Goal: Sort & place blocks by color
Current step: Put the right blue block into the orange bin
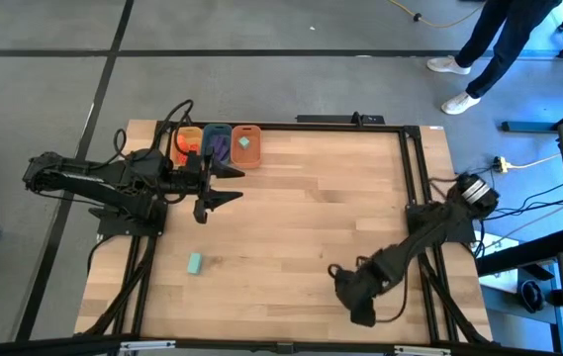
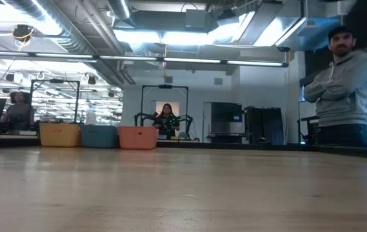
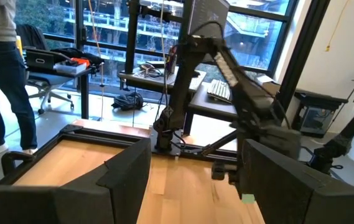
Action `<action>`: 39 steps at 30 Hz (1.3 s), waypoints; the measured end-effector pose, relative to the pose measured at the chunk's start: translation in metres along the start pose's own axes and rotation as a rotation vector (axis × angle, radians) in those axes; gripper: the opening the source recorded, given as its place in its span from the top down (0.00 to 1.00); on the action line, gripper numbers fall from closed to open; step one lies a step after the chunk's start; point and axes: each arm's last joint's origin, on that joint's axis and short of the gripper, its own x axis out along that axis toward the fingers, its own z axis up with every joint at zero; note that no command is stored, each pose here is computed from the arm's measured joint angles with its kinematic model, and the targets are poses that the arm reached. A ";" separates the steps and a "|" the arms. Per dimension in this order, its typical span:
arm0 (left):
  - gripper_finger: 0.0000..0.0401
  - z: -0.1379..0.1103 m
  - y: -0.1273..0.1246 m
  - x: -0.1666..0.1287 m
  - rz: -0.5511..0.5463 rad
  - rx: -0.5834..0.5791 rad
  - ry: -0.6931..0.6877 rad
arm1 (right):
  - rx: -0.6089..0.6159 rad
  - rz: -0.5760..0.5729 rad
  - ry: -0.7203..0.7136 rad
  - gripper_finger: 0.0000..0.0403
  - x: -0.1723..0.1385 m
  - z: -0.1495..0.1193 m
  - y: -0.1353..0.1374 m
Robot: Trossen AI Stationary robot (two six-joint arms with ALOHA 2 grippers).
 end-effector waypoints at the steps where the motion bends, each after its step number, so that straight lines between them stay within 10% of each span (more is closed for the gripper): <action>1: 0.39 0.000 0.000 0.000 0.000 0.000 0.000 | -0.005 0.044 -0.040 0.67 -0.002 0.002 -0.005; 9: 0.39 0.000 0.000 0.000 0.001 0.000 0.001 | 0.084 0.354 -0.551 0.67 -0.016 0.045 -0.063; 23: 0.39 -0.005 0.002 0.000 0.039 0.067 0.056 | 0.080 0.451 -1.384 0.67 -0.130 0.136 -0.148; 30: 0.39 -0.006 0.002 0.000 0.049 0.176 0.065 | -0.080 0.584 -1.494 0.67 -0.186 0.149 -0.145; 39: 0.39 -0.006 0.005 0.000 0.078 0.110 0.059 | -0.292 0.291 -1.377 0.67 -0.207 0.155 -0.133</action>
